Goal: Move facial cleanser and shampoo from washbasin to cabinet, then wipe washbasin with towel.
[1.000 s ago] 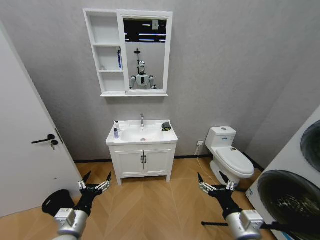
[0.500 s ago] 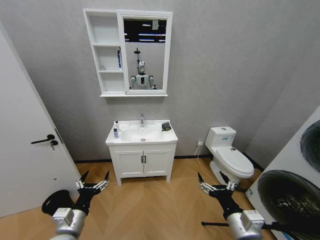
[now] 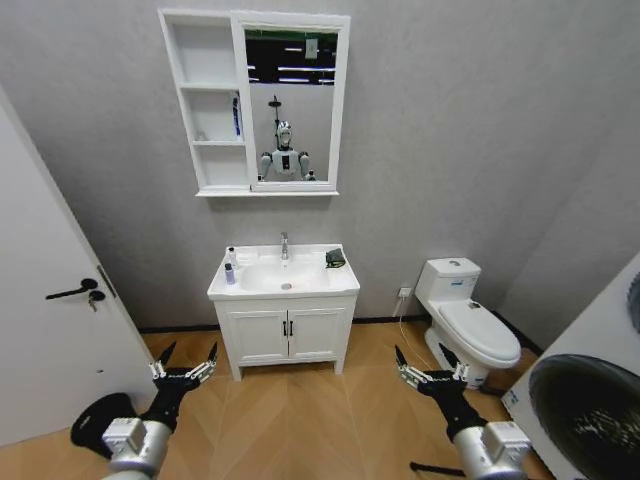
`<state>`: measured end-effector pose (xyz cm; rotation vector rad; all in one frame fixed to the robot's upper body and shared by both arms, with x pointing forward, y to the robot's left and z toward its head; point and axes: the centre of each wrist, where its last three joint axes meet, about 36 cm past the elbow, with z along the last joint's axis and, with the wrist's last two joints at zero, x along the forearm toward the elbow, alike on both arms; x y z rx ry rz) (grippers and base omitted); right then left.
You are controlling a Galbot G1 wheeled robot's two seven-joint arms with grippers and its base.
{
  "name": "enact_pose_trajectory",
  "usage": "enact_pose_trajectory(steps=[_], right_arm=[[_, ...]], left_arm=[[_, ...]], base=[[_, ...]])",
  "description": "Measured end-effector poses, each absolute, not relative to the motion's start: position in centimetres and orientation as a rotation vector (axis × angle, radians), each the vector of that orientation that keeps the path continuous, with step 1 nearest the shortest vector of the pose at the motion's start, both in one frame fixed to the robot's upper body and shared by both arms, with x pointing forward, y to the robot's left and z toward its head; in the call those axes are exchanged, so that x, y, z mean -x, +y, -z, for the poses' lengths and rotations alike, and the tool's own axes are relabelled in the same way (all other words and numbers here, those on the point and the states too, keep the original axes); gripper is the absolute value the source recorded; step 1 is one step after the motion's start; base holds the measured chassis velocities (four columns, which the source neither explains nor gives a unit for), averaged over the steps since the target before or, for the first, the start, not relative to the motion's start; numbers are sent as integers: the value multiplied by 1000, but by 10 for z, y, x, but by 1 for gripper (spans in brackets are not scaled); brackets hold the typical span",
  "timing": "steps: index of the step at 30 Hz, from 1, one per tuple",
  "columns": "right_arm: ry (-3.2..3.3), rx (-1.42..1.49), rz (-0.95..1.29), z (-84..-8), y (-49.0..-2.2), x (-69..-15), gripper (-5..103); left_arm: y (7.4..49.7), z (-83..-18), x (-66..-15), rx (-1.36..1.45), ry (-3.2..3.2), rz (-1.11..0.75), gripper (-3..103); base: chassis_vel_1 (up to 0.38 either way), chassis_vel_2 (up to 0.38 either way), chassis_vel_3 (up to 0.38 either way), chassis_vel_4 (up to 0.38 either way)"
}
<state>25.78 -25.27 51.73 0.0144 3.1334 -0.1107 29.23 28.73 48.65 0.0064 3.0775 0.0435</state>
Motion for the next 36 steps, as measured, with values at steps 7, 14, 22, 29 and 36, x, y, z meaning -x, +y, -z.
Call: enact_pose_trajectory(steps=[7,14,22,29,36], right_arm=[[3132,-13,108,-517,-252,-258,100],[3132,-11,109,-517,-253,-258,100],[3132,-10,108,-516,-253,-258,100],[3133,-8,107,-516,-252,-258,100],[3134,-2,108,-516,-252,-257,100]], left_arm=[[286,-486,-292,-4,3076,-42,100],[284,-486,-292,-8,3073,-42,100],[284,-486,-291,-9,3073,-41,100],[283,-486,-291,-9,3074,-41,100],[283,-486,-291,-7,3078,-36,100]], base=[[-180,188,194,-183],[-180,186,180,-183],[-196,178,188,-193],[-185,191,187,-189],[-183,199,176,-192]])
